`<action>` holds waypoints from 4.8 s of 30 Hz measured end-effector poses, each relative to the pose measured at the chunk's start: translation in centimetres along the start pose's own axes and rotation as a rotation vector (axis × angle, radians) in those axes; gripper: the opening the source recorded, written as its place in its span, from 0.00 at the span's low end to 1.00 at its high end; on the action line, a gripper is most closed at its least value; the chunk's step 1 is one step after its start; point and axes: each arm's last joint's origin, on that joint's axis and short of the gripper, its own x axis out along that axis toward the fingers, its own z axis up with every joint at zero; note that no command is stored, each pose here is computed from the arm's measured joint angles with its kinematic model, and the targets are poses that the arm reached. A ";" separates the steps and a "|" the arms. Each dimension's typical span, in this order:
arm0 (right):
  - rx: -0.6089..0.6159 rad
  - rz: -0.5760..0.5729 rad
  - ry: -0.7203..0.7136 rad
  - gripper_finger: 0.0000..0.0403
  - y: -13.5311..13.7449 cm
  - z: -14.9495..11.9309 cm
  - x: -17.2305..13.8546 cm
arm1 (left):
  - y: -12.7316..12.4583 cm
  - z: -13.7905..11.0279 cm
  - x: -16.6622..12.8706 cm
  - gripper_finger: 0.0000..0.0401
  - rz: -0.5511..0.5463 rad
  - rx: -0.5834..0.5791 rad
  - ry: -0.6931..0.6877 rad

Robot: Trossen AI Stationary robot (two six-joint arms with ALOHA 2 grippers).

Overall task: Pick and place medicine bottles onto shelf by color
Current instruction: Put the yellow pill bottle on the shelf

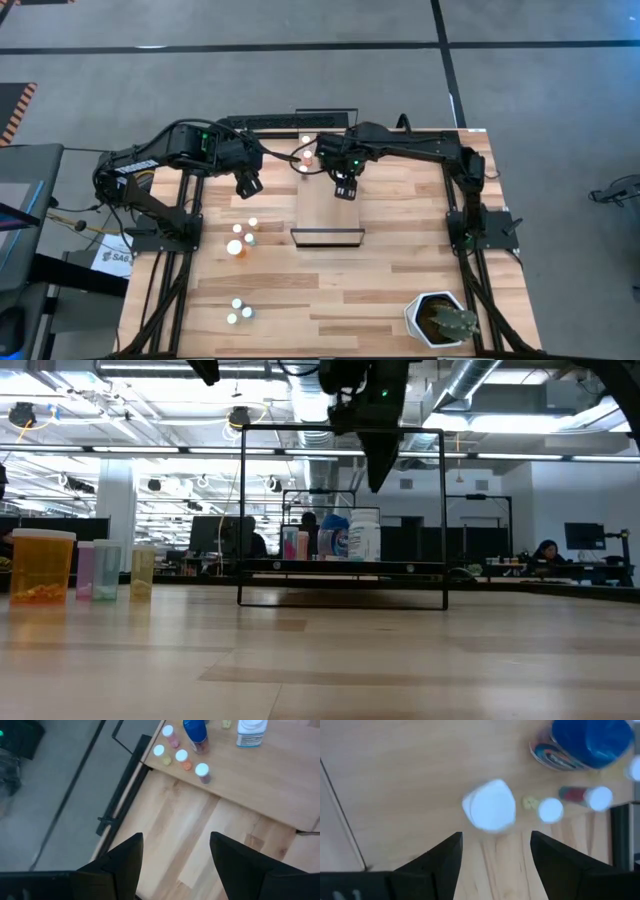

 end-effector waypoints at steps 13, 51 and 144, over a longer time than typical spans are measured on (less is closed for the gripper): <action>0.019 0.021 -0.080 0.63 3.0 -6.4 -3.1 | -2.6 -2.8 5.3 0.54 -0.006 -0.071 0.244; 0.149 0.086 -0.082 0.63 9.0 -13.4 -0.7 | -8.3 -9.8 17.1 0.54 -0.206 -0.285 0.464; 0.057 0.055 -0.152 0.63 8.4 -13.4 0.2 | -4.7 -0.3 19.4 0.26 -0.387 -0.280 -0.067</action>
